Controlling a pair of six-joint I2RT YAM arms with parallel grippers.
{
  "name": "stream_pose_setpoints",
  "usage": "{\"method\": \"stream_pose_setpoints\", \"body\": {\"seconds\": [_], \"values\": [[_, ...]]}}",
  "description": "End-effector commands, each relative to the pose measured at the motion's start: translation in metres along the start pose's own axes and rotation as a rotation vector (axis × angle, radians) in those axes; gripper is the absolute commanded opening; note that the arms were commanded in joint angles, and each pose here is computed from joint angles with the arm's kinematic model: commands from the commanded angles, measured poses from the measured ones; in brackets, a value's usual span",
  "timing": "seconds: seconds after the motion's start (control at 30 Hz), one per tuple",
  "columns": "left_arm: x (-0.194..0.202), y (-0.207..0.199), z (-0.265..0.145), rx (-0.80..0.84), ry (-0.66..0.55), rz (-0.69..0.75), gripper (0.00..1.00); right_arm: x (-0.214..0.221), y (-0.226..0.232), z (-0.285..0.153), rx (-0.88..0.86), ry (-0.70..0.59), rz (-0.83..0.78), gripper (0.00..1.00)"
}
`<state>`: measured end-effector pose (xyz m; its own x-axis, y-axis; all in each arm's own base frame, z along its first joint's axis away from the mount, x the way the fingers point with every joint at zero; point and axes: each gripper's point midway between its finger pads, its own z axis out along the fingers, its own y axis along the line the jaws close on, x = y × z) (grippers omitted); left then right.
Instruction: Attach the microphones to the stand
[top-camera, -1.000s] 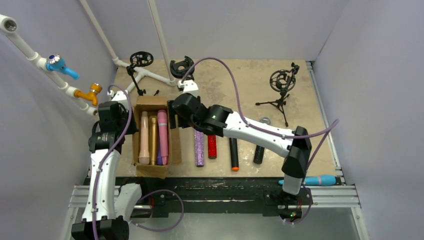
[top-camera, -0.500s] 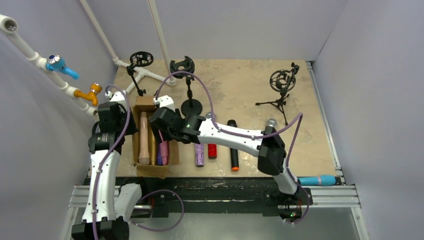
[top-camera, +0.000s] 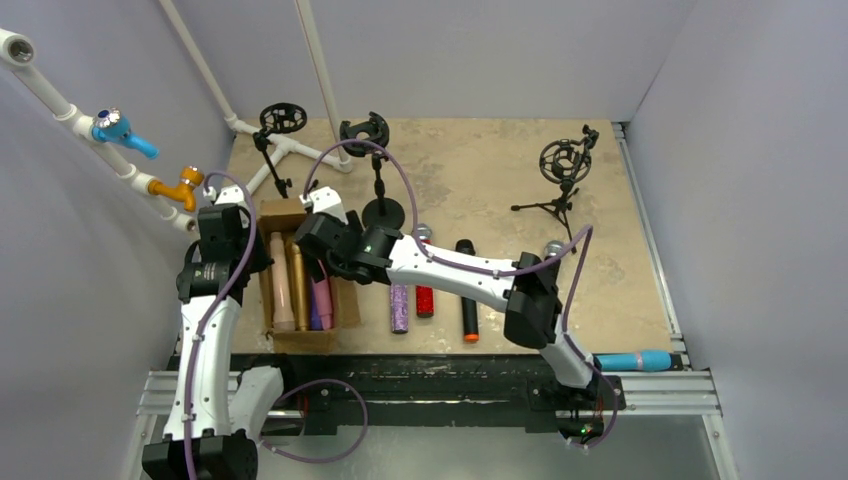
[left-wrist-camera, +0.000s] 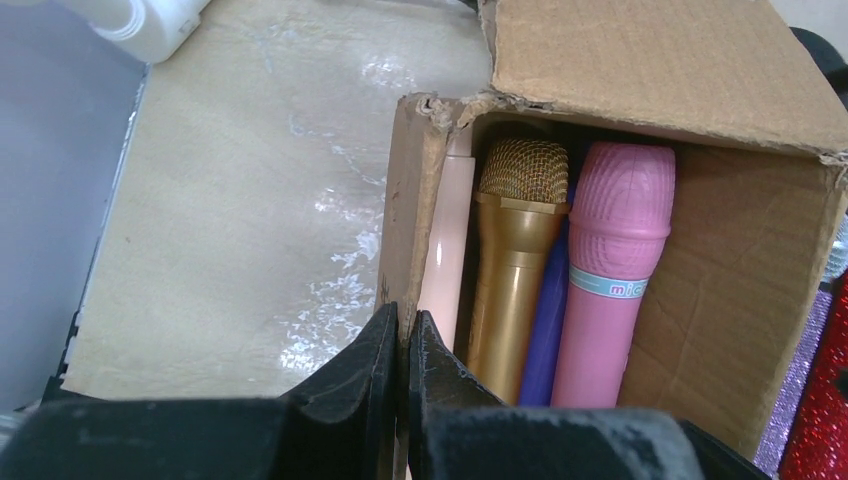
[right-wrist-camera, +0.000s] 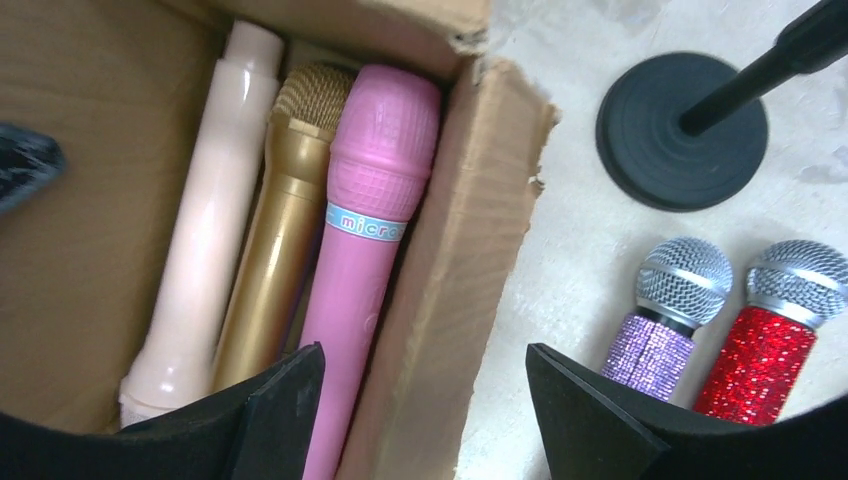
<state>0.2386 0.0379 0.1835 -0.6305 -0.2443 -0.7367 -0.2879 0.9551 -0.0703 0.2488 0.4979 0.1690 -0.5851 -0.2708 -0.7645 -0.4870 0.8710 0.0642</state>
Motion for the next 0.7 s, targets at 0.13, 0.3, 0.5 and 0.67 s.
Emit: {"method": "stream_pose_setpoints", "body": {"seconds": [0.13, 0.3, 0.5, 0.67], "values": [[-0.029, 0.007, -0.012, -0.066, -0.104, -0.099, 0.0, -0.092, 0.023, -0.089, -0.175, -0.22, 0.114, 0.72], [-0.028, 0.006, -0.014, -0.058, -0.117, -0.105, 0.0, -0.064, 0.049, -0.061, -0.222, -0.128, 0.067, 0.7], [-0.031, 0.005, -0.02, -0.046, -0.142, -0.108, 0.0, -0.041, 0.069, -0.035, -0.273, -0.069, 0.025, 0.67], [-0.031, 0.004, -0.023, -0.041, -0.141, -0.113, 0.0, -0.018, 0.07, -0.008, -0.256, -0.011, 0.01, 0.67]]}}
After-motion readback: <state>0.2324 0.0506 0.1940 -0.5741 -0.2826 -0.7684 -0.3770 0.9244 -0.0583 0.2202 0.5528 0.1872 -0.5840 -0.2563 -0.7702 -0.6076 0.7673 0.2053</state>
